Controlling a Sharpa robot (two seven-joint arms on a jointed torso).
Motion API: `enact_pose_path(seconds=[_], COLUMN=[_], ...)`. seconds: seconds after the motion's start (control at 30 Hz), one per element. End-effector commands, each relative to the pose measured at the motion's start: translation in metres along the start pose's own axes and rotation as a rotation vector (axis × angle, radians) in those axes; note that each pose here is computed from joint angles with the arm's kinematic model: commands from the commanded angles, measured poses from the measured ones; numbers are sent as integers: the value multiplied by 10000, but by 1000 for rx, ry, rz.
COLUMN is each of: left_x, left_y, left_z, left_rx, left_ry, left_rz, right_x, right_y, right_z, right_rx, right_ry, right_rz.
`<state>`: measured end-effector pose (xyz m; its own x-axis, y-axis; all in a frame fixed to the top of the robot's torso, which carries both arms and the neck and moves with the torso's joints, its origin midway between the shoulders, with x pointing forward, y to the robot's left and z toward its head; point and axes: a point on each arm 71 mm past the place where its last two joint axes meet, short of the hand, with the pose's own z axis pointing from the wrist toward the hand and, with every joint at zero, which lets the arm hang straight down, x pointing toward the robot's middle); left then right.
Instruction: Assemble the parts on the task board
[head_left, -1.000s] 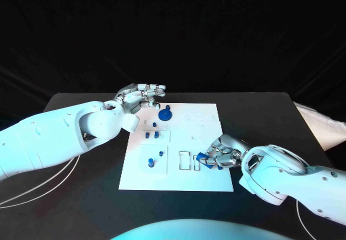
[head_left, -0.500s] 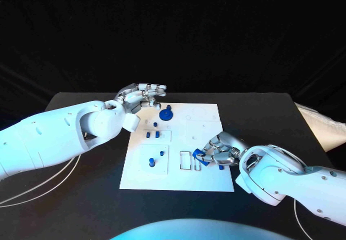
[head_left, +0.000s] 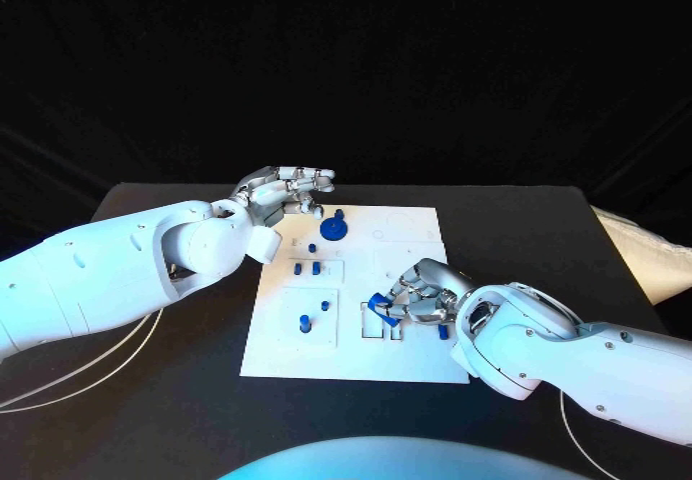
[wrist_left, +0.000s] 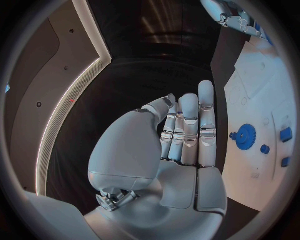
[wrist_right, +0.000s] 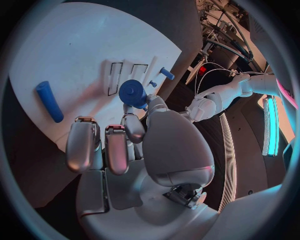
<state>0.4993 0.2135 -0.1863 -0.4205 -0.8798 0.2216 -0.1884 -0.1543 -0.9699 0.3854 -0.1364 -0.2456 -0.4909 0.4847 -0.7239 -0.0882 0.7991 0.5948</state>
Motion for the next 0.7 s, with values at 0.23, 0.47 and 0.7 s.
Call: enact_pose_path(seconds=[0.23, 0.47, 0.7], left_x=[40, 44, 49], left_y=[-13, -17, -15], left_z=[-7, -11, -9], left_rx=[17, 21, 20], left_ry=[15, 15, 18], left_rz=[0, 0, -1], right_x=[66, 82, 81], right_y=[26, 33, 28], right_z=[62, 71, 74], right_rx=[4, 8, 19], right_ry=[51, 61, 57], right_rz=[-101, -128, -175])
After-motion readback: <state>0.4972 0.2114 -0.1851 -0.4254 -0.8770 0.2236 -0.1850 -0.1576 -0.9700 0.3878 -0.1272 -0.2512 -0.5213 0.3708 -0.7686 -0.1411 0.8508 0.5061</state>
